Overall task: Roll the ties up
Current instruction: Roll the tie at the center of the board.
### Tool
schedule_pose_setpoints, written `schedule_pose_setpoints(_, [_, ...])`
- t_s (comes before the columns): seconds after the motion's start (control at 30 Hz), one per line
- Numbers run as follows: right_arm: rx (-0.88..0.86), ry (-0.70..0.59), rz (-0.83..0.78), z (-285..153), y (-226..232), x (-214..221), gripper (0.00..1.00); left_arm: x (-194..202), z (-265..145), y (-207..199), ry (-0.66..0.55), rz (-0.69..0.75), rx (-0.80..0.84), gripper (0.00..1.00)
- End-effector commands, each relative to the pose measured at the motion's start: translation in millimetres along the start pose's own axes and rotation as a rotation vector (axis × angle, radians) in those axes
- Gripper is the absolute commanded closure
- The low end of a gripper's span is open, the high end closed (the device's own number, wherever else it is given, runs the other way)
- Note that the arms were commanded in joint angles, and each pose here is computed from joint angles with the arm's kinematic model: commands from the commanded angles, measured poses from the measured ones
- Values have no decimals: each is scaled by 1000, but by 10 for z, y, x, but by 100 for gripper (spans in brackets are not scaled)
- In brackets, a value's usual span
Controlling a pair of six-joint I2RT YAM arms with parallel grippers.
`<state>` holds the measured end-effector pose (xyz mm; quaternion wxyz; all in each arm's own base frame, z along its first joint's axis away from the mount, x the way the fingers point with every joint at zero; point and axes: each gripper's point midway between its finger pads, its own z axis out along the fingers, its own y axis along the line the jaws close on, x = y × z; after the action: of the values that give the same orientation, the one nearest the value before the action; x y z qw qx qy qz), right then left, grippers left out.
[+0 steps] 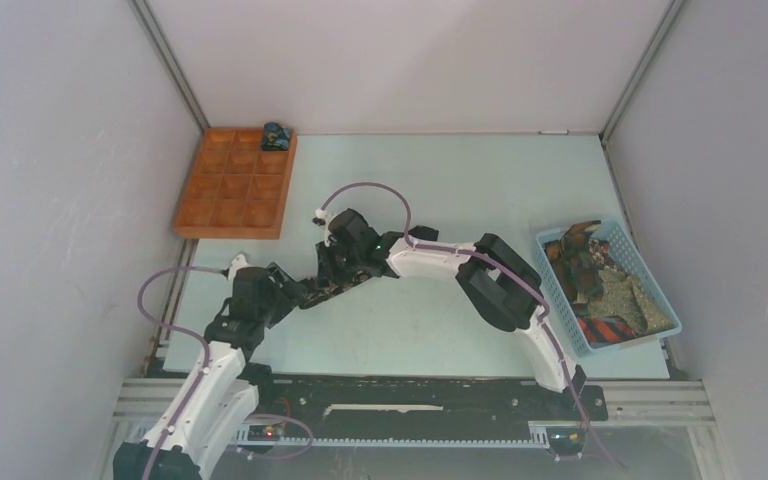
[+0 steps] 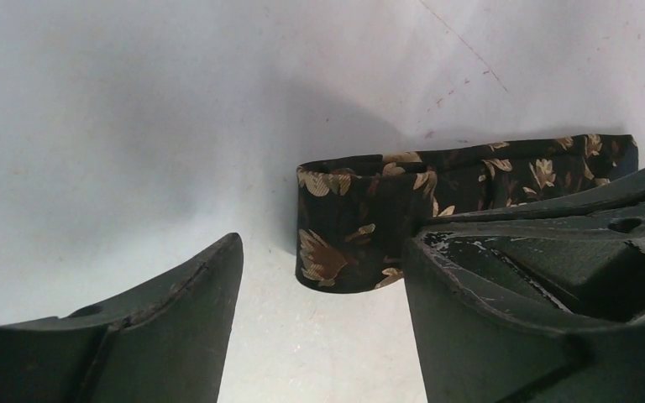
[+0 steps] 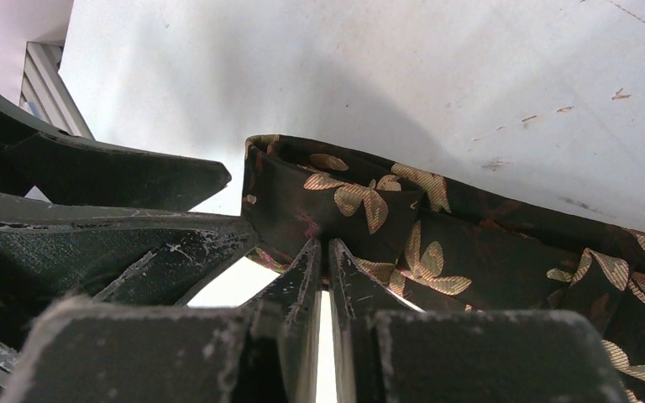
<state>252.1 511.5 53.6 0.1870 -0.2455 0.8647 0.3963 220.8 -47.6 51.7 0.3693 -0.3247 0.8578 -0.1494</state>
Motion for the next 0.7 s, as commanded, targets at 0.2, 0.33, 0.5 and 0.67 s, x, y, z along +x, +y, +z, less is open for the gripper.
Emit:
schedule_pose_setpoints(0.2, [19, 15, 26, 42, -191, 111, 90, 30, 78, -151, 11, 8, 91, 26])
schedule_pose_setpoints(0.33, [25, 17, 36, 41, -248, 130, 91, 67, 111, -148, 20, 10, 98, 28])
schedule_pose_setpoints(0.5, [30, 20, 45, 43, -299, 144, 91, 146, 160, -168, 57, 12, 116, 29])
schedule_pose_setpoints(0.67, [35, 23, 51, 46, -348, 164, 91, 185, 210, -180, 75, 13, 121, 29])
